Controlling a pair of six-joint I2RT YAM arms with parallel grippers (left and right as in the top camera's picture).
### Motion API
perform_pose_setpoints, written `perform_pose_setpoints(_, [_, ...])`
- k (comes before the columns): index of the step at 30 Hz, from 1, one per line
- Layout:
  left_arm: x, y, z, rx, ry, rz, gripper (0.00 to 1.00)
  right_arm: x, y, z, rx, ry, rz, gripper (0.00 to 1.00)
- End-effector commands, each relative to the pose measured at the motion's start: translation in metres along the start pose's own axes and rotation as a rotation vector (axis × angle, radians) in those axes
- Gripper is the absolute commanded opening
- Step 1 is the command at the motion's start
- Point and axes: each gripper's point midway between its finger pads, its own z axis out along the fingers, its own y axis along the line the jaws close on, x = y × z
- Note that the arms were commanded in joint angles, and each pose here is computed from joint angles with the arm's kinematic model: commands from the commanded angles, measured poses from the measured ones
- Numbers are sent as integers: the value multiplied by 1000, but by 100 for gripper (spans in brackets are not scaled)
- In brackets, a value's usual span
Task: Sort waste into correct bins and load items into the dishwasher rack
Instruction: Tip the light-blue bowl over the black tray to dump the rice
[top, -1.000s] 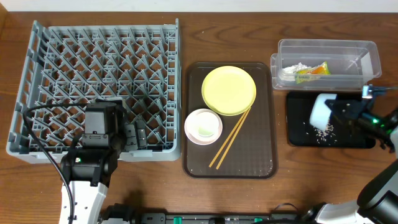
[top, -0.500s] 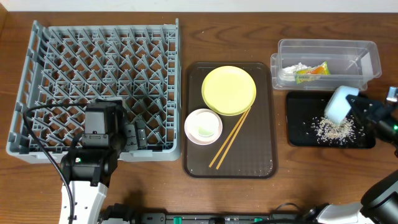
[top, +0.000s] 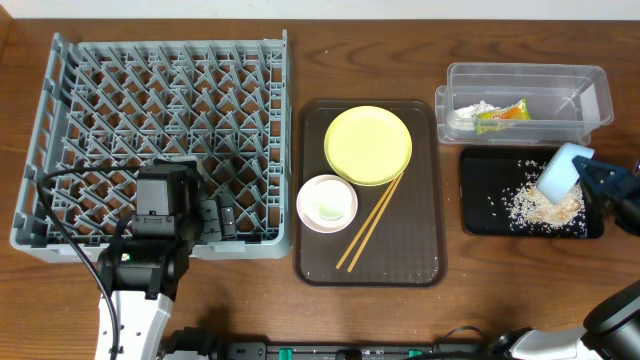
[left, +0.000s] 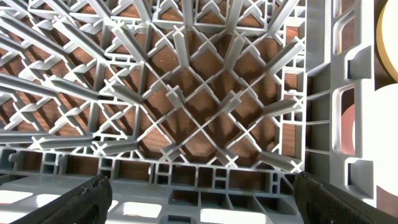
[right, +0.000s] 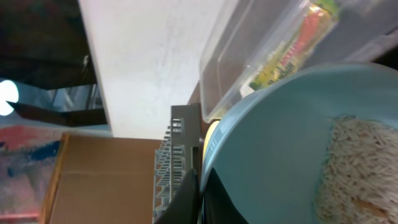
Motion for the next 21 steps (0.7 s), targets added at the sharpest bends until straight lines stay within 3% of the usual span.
perform_pose_setpoints(1, [-8, 1, -5, -4, -19, -13, 95, 2, 1, 6, 9, 18, 19, 1])
perform_pose_setpoints(5, [-8, 1, -5, -4, -20, -13, 95, 10, 12, 16, -40, 61, -1, 1])
perform_pose_setpoints(11, [-8, 1, -5, -4, -19, -13, 95, 14, -28, 18, 203, 40, 138, 1])
perform_pose_setpoints(17, [-8, 1, -5, -4, -19, -13, 95, 20, 11, 25, -26, 94, -80, 1])
perform_pose_setpoints(21, [-8, 1, -5, -4, -19, -13, 95, 20, 11, 25, -27, 94, -91, 1])
